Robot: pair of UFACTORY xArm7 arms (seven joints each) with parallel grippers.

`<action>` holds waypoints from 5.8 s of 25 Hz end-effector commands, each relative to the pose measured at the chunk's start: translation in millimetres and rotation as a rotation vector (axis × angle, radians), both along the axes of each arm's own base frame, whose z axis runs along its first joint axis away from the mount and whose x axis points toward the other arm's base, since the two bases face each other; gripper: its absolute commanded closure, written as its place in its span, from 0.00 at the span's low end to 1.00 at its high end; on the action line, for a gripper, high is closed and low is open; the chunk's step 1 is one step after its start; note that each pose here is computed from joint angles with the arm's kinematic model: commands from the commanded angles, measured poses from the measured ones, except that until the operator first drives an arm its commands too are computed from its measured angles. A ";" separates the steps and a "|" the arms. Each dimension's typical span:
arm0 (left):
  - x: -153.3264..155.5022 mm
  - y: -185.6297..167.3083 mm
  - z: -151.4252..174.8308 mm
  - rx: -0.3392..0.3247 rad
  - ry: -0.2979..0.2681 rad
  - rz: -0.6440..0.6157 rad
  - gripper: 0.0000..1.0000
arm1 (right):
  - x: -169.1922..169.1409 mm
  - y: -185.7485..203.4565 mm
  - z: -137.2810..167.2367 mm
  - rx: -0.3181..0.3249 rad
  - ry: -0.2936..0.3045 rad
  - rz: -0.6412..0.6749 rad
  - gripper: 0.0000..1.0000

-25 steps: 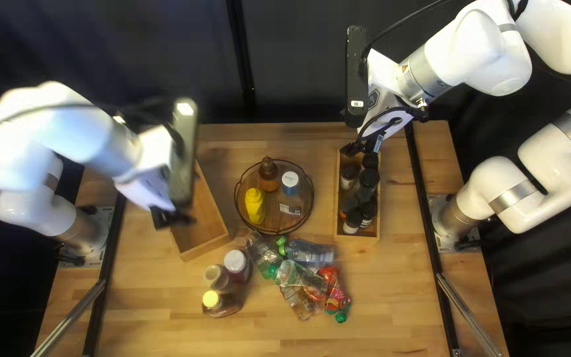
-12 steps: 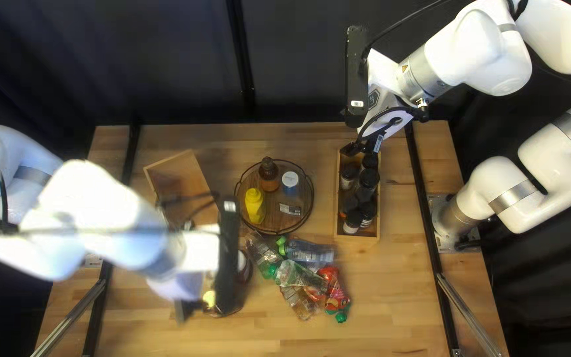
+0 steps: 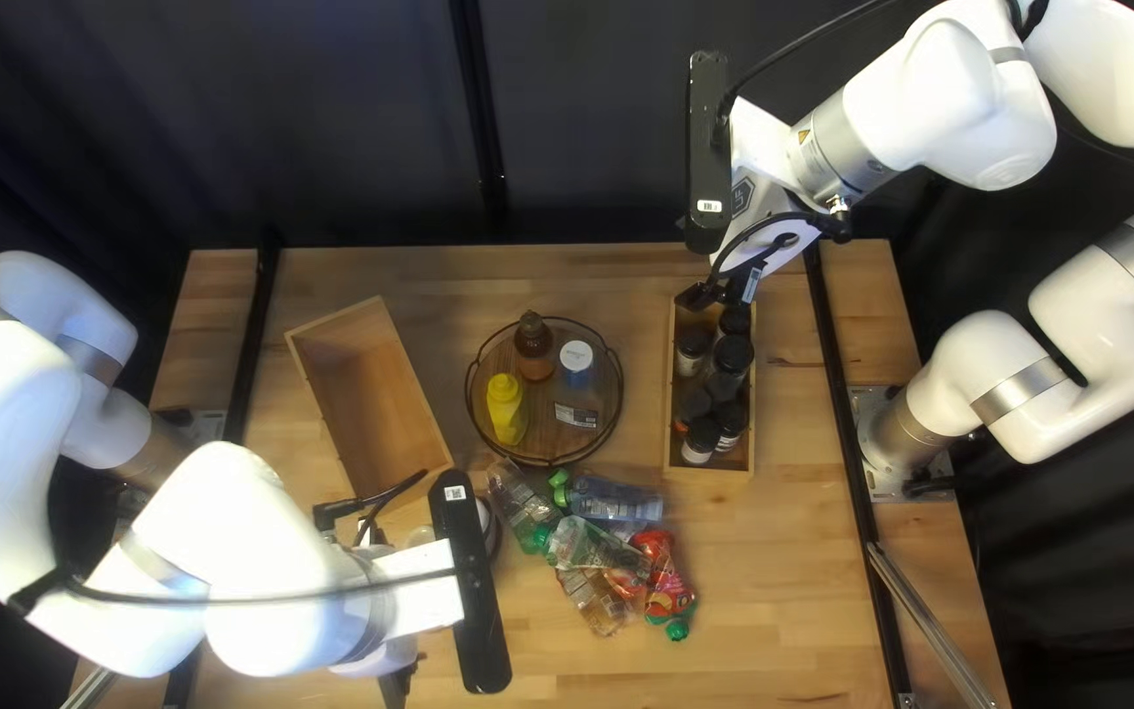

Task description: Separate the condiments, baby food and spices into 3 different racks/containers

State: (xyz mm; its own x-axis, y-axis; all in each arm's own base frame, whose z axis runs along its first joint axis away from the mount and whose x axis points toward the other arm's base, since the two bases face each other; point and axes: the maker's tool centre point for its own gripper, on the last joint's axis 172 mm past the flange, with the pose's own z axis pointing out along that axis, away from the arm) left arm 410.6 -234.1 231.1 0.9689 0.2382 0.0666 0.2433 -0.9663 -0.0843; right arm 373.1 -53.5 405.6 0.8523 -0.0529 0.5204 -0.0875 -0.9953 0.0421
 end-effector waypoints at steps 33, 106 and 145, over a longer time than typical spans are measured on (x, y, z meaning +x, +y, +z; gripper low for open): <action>17.6 -15.1 -4.2 0.009 0.029 -0.052 1.00 | 0.0 0.0 0.0 0.000 0.000 0.000 0.00; 144.7 230.9 -20.7 -0.007 0.012 -0.207 0.24 | 0.0 0.0 0.0 0.000 0.000 0.000 0.00; 197.3 34.9 -92.6 0.006 -0.262 -0.613 0.00 | 0.0 0.0 0.0 0.000 0.000 0.000 0.00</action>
